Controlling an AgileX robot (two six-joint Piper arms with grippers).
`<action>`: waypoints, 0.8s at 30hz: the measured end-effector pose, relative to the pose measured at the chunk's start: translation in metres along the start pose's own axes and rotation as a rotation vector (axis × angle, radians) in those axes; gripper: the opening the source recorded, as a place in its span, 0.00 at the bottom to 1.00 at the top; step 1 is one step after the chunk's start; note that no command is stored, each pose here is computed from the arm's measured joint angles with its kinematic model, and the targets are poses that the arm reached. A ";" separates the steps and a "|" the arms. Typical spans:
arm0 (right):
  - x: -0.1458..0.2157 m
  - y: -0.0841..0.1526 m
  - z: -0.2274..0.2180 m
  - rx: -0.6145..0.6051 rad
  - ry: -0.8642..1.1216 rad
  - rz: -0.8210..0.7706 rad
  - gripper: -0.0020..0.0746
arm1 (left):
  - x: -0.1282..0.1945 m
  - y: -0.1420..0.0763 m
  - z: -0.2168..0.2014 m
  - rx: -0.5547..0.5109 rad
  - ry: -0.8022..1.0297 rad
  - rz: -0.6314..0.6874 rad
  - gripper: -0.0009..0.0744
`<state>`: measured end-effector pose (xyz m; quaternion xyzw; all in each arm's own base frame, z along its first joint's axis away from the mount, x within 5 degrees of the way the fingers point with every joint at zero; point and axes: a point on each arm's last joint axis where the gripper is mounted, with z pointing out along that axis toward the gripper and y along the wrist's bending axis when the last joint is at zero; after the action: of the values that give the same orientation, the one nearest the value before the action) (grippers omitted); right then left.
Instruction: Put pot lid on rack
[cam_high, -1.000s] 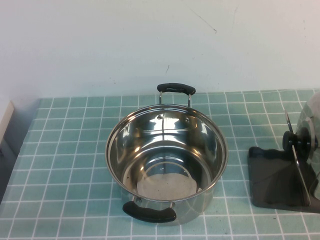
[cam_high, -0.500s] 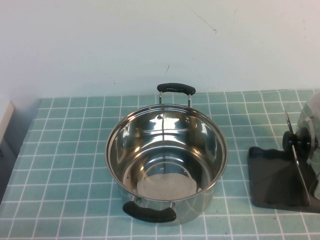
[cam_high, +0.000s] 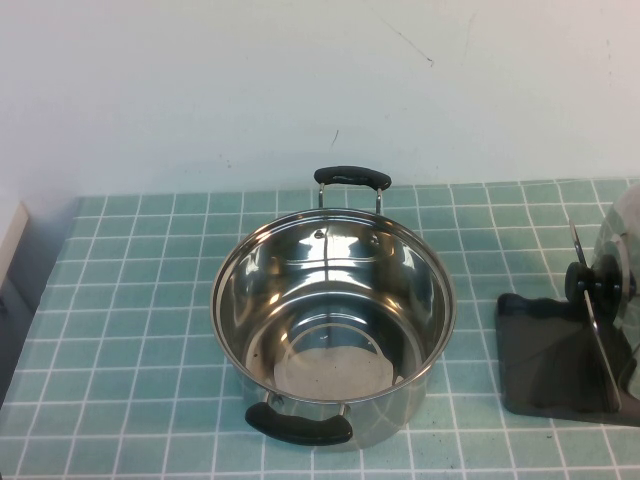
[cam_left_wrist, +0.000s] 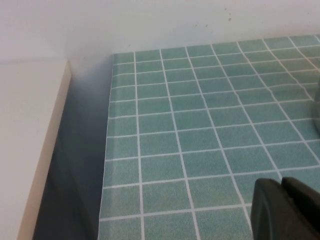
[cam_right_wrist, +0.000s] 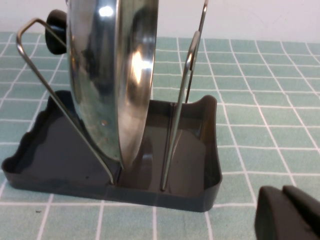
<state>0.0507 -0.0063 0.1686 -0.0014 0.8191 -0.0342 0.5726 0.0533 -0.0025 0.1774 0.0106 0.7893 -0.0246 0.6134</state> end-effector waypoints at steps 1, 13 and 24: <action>0.000 0.000 0.000 0.000 0.000 0.000 0.02 | 0.000 0.000 0.000 0.000 0.000 0.001 0.01; 0.000 0.000 0.000 0.000 0.000 0.000 0.02 | 0.000 0.000 0.000 0.002 0.002 0.010 0.01; 0.000 0.000 0.000 0.000 0.000 0.000 0.02 | 0.000 0.000 0.000 0.002 0.002 0.014 0.01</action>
<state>0.0507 -0.0063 0.1686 -0.0014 0.8191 -0.0342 0.5726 0.0533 -0.0027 0.1773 0.0167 0.7897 -0.0209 0.6129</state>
